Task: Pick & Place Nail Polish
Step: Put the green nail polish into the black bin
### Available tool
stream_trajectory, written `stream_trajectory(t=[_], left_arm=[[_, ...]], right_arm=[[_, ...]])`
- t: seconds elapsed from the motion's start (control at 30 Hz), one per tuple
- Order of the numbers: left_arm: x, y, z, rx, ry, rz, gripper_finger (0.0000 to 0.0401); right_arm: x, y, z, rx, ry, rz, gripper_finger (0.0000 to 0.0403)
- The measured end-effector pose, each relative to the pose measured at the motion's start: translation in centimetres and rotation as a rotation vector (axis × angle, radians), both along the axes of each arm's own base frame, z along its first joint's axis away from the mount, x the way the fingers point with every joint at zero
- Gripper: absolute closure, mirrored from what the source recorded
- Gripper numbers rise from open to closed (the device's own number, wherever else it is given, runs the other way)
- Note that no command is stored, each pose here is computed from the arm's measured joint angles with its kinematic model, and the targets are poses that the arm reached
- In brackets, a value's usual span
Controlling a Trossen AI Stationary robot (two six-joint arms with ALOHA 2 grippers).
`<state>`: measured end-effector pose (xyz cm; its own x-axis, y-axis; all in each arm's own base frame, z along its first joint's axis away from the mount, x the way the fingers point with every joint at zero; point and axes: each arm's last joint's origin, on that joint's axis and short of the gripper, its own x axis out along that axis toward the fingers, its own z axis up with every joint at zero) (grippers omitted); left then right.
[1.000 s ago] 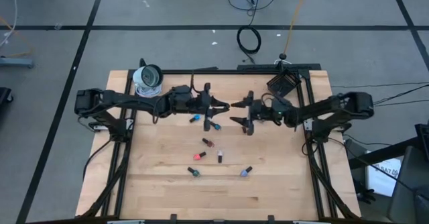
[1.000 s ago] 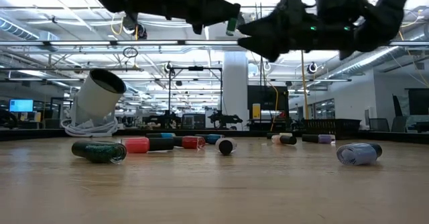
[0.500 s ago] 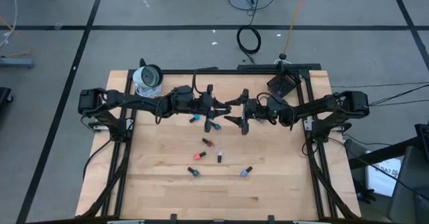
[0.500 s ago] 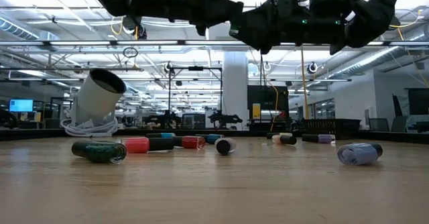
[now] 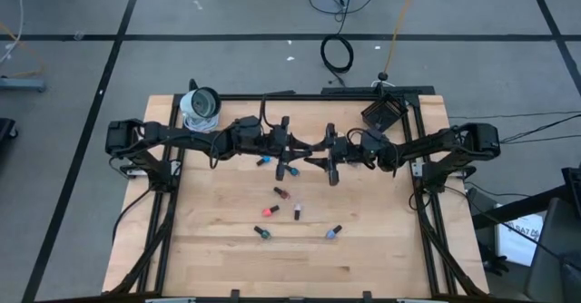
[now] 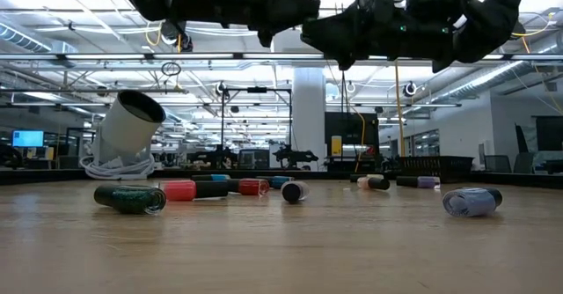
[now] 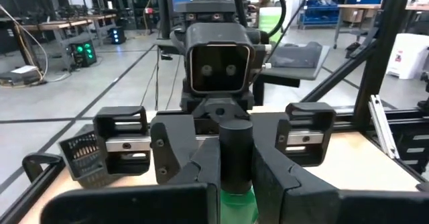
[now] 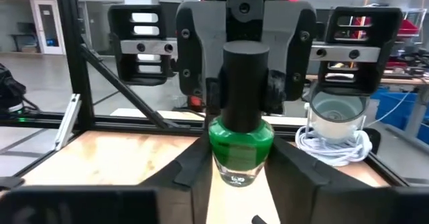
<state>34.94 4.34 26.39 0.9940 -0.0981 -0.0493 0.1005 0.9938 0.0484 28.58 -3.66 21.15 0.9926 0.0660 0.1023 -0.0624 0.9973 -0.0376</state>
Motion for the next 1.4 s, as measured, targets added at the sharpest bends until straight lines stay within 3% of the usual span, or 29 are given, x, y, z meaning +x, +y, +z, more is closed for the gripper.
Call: stream_trajectory(t=[0.3,0.47,0.63,0.9,1.13,1.4], left_arm=[[0.0,0.0,-0.1,-0.014,0.015,0.014,0.0352],[0.0,-0.2,-0.1,-0.018,0.014,0.075,0.0287],[0.0,-0.8,0.2,0.025,0.006,0.225,0.0218],[-1.2,-1.0,1.9,0.109,-0.008,0.368,0.0129],[-3.0,-0.1,1.7,0.086,0.175,0.643,0.0108],[-4.3,1.5,-1.3,0.003,0.452,0.783,0.0107]], right_arm=[[0.0,0.0,-0.1,0.004,0.005,-0.001,0.0309],[0.0,0.0,0.0,0.008,-0.001,-0.005,0.0309],[0.0,-0.1,-0.2,0.044,0.021,-0.039,0.0309],[-0.4,-1.1,-1.4,0.085,0.190,-0.166,0.0309],[-3.0,-2.5,-0.4,0.068,0.369,-0.392,0.0309],[-8.5,-5.1,1.1,0.030,0.566,-0.865,0.0309]])
